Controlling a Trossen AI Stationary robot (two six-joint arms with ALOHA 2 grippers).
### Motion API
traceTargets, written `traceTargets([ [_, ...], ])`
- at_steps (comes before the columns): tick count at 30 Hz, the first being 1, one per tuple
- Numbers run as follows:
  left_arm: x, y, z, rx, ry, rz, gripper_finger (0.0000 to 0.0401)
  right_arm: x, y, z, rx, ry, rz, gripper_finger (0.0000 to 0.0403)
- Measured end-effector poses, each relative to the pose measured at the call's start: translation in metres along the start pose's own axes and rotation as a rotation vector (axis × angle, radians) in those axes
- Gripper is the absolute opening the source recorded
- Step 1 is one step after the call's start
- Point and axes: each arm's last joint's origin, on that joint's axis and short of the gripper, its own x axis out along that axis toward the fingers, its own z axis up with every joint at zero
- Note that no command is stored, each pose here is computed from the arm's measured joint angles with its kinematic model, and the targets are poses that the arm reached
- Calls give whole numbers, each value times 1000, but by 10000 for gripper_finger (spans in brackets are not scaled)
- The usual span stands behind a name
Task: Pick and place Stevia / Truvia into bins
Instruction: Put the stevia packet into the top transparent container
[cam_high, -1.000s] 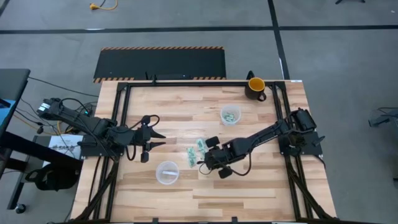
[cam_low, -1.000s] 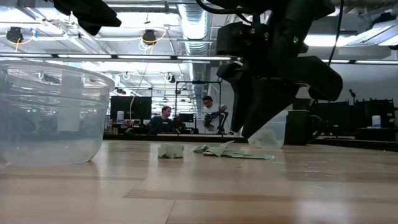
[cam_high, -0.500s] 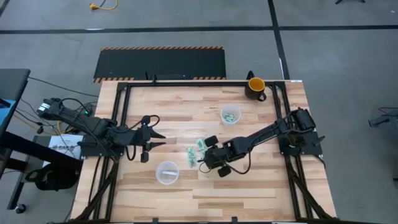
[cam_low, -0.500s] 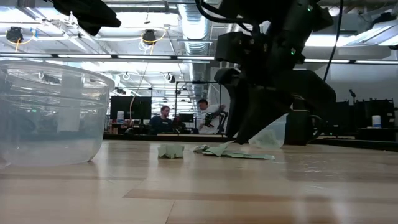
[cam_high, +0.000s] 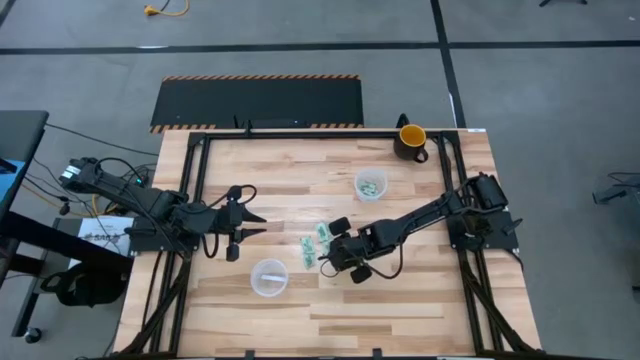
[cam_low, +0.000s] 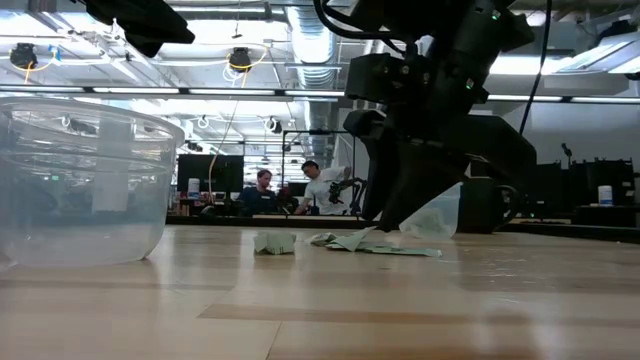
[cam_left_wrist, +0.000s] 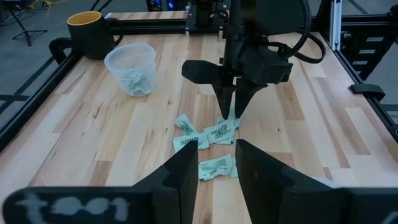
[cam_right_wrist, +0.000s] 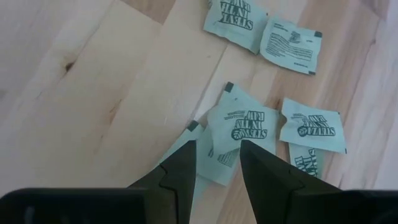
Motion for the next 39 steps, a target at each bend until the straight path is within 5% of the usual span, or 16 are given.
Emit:
traceTargets([
  [39,0,0,0,1,-2,3,98,21,-8,-3,-33,-30,56,119],
])
